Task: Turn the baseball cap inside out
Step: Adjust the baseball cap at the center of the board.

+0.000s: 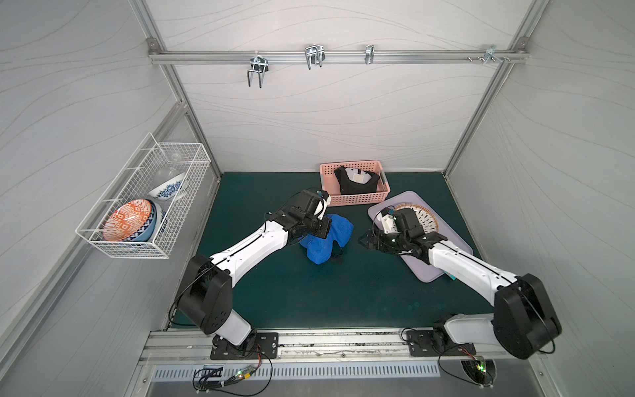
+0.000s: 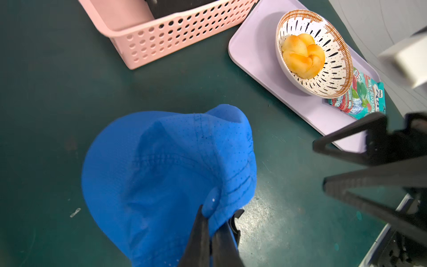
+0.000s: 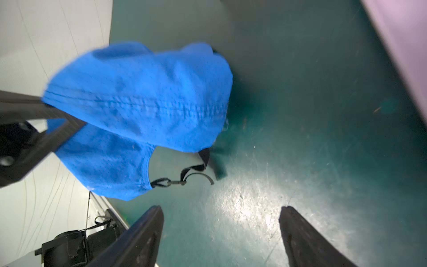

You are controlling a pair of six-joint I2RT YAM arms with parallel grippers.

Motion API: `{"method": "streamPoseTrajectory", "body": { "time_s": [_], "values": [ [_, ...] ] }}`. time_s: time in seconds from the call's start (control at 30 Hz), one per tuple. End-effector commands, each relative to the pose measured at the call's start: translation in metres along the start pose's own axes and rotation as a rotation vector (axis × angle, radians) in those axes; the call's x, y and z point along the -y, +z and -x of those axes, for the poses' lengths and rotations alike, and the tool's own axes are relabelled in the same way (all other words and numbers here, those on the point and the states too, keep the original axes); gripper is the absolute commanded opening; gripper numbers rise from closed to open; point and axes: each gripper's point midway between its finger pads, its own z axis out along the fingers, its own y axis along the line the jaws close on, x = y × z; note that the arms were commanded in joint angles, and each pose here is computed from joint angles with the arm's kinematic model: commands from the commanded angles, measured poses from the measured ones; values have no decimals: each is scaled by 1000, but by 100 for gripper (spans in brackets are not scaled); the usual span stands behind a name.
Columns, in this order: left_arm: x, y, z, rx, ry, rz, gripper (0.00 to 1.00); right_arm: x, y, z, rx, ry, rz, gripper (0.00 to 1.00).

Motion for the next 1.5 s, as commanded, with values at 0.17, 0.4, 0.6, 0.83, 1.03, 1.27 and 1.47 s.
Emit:
{"method": "streamPoseTrajectory", "body": {
  "time_s": [0.17,0.4,0.6,0.83,1.03,1.27,1.47],
  "values": [
    [5,-2,16,50,-97,-27,0,-18,53,-17,-17,21,0,83],
    [24,21,-1,-4,-233,-171,8,27,40,-9,26,57,-195,84],
    [41,52,12,22,-260,-245,35,56,0,0,75,83,-260,85],
    [52,21,27,80,-138,-275,73,46,-18,-1,64,59,-233,86],
    [2,2,-20,35,-34,-67,67,12,-9,-1,16,-54,-224,85],
    [-43,21,-49,-66,-72,70,61,-44,22,3,0,-35,-146,80],
    [-63,38,-49,-76,-128,106,75,-66,47,-1,-24,53,-144,74]
  ]
}}
